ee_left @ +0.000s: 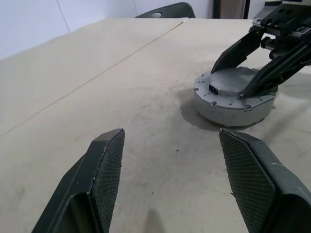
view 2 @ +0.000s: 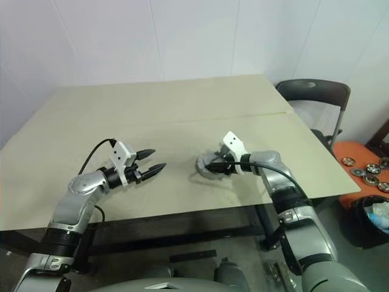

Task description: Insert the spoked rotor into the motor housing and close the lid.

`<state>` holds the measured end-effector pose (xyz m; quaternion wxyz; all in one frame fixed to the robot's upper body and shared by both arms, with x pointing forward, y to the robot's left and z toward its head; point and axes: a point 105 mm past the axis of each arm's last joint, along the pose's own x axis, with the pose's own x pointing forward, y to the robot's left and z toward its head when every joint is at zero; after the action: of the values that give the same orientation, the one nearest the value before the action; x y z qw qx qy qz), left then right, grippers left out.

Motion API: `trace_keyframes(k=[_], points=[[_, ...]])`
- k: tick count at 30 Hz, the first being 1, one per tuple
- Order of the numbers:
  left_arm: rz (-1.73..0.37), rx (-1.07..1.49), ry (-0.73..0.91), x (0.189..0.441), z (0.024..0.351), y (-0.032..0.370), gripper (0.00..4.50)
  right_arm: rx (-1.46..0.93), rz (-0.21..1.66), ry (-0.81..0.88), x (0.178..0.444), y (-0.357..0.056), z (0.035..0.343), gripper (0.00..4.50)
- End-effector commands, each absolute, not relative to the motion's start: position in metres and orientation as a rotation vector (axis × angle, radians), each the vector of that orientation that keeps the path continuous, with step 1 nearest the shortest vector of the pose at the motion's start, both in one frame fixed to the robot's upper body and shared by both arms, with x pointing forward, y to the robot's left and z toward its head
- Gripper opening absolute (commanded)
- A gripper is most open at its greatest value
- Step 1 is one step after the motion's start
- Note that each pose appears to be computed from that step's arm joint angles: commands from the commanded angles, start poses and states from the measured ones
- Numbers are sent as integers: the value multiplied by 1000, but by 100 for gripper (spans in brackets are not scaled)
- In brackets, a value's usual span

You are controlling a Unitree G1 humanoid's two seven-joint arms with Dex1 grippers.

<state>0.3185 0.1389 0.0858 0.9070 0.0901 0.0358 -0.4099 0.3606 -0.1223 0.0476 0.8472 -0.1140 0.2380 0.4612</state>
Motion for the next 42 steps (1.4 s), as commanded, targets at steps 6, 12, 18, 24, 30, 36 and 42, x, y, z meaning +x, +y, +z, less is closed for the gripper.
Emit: trace_keyframes(k=[6, 12, 18, 24, 30, 36, 42], points=[[-879, 214, 26, 322, 97, 131, 333, -238, 1053, 860, 301, -144, -20, 304], [-878, 213, 25, 322, 97, 131, 333, -159, 1116, 791, 303, -126, -6, 304], [-878, 212, 26, 321, 97, 131, 333, -166, 1149, 760, 301, -121, -2, 304], [-898, 210, 17, 323, 98, 125, 333, -373, 1068, 836, 306, -146, -20, 304], [-961, 220, -2, 328, 103, 109, 333, -435, 1021, 863, 312, -156, -22, 304], [-1027, 201, -14, 337, 108, 95, 333, -386, 1038, 858, 314, -151, -19, 304], [-1121, 201, 22, 343, 97, 78, 333, -261, 1076, 815, 314, -136, -11, 304]])
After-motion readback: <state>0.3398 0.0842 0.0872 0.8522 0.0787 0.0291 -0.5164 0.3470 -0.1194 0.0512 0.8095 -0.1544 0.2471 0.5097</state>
